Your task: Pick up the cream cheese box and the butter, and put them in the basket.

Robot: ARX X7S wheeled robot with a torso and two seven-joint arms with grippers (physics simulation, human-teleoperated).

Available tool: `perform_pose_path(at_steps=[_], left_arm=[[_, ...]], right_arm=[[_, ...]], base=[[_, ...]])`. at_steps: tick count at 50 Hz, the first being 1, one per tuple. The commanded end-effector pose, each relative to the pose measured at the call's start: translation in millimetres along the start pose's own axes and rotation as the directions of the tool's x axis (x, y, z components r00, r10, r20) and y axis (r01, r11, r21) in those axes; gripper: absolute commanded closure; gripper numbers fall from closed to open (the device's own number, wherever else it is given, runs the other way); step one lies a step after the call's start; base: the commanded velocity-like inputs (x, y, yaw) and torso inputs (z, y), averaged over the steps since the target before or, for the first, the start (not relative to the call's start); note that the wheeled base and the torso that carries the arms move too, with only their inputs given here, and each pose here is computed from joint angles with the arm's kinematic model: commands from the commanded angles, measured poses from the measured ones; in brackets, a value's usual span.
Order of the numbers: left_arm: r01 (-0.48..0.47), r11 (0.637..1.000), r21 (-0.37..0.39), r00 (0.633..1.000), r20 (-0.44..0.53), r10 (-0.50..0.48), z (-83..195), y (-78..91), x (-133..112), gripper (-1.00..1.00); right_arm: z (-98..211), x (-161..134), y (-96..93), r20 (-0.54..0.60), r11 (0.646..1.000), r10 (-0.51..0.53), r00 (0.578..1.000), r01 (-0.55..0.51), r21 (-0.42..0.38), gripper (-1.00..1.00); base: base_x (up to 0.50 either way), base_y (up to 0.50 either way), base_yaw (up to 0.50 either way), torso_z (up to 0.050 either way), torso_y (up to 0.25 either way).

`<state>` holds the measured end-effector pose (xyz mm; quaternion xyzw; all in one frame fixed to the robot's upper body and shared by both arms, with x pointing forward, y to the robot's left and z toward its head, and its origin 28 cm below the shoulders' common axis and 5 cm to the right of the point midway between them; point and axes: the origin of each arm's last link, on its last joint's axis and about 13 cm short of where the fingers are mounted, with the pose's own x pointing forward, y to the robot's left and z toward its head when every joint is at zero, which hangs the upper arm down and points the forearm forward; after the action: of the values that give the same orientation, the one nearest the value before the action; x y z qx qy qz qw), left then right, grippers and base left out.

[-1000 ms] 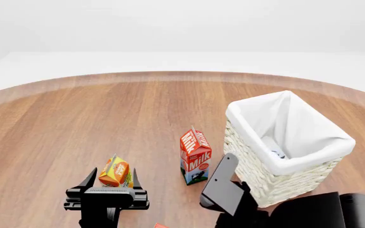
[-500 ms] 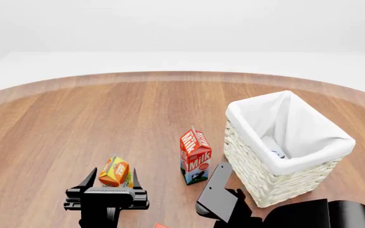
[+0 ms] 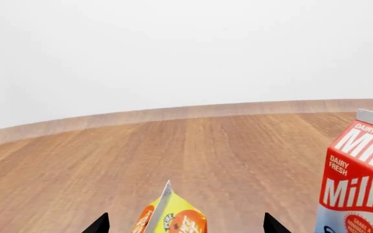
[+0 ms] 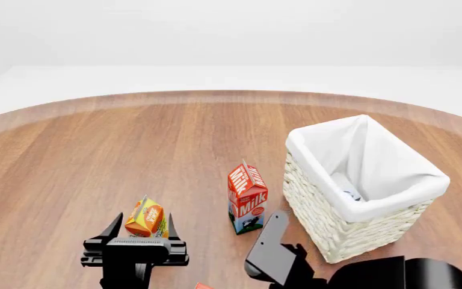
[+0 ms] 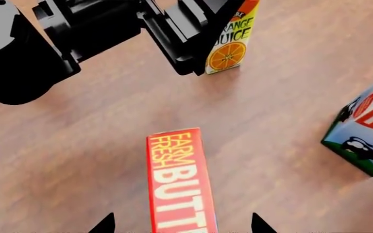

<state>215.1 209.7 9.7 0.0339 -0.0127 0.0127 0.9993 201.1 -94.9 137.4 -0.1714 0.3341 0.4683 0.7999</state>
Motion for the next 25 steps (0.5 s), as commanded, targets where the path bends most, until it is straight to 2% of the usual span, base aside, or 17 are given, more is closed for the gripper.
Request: perform_pose_path(at_steps=[1,25], left_arm=[[0.001,1.000,0.000,1.000,0.000,-0.001,-0.1,-0.2,0.3,-1.00],[0.001,1.000,-0.001,1.000,0.000,-0.001,-0.2,-0.2,0.2,-1.00]], right_arm=[[-2.4,5.1,-1.2,-0.017,1.000,0.004,1.000,-0.004,-0.004,-1.00],[-4.5,11.4,-6.1,-0.031,1.000,0.004,0.999,-0.004,0.010,-1.00]], base=[[0.00,0.00,0.00,0.000,0.000],[0.00,0.00,0.00,0.000,0.000]])
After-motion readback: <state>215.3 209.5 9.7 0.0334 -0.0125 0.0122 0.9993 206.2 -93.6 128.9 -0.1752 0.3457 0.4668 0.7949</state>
